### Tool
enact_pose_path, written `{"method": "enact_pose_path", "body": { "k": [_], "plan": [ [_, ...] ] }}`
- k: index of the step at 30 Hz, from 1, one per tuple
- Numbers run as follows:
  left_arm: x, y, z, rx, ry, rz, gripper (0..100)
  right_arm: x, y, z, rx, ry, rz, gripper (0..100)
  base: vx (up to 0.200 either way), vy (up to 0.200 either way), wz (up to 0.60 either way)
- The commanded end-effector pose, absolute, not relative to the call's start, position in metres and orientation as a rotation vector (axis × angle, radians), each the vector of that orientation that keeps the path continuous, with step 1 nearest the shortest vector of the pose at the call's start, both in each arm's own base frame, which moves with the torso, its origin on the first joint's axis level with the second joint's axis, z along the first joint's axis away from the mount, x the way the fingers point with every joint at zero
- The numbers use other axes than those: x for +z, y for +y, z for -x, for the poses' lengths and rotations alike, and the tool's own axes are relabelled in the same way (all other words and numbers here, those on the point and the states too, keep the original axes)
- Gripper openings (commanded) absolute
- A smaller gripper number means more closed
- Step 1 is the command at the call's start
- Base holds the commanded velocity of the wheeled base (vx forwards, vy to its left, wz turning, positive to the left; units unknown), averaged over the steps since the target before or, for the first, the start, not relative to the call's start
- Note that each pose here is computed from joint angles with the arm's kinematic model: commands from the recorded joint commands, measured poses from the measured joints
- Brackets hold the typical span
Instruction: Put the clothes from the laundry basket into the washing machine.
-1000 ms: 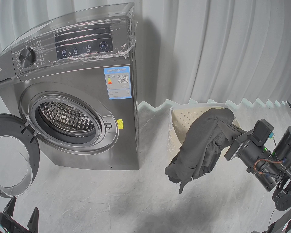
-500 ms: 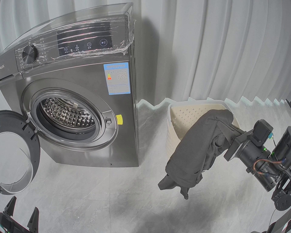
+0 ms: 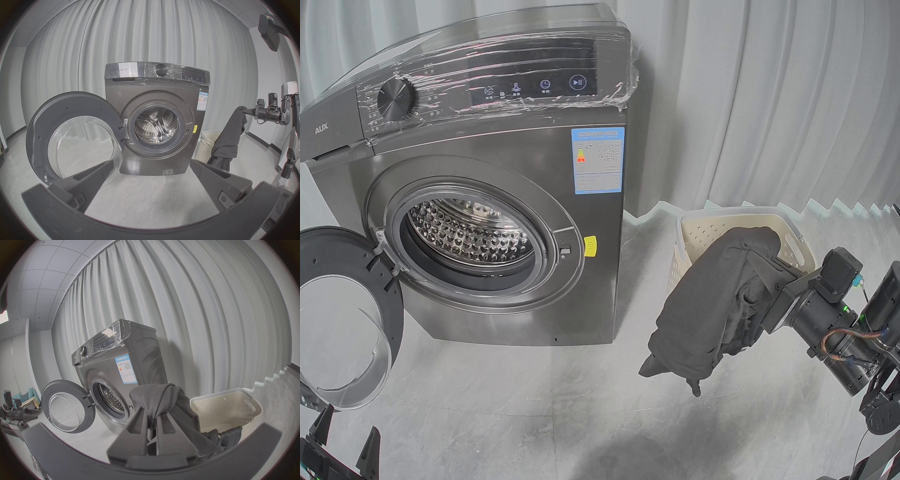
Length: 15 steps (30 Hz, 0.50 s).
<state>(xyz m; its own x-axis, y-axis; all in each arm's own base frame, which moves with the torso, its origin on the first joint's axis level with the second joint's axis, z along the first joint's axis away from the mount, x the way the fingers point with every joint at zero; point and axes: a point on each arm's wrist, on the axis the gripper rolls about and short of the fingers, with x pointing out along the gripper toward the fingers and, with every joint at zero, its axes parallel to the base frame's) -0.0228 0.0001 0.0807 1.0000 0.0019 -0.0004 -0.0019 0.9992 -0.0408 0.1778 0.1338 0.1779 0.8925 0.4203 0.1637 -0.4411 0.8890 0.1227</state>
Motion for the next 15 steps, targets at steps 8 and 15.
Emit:
{"method": "enact_pose_path", "body": {
  "k": [8,15],
  "plan": [
    [0.0758,0.0001,0.0228,0.005,0.001,0.041,100,0.1777,0.1348,-0.1764,0.456,-0.134,-0.158,0,0.0,0.2,0.0],
    [0.0759,0.0001,0.0228,0.005,0.0,0.04,100,0.1774,0.1341,-0.1755,0.457,-0.132,-0.159,0,0.0,0.057,0.0]
  ]
}}
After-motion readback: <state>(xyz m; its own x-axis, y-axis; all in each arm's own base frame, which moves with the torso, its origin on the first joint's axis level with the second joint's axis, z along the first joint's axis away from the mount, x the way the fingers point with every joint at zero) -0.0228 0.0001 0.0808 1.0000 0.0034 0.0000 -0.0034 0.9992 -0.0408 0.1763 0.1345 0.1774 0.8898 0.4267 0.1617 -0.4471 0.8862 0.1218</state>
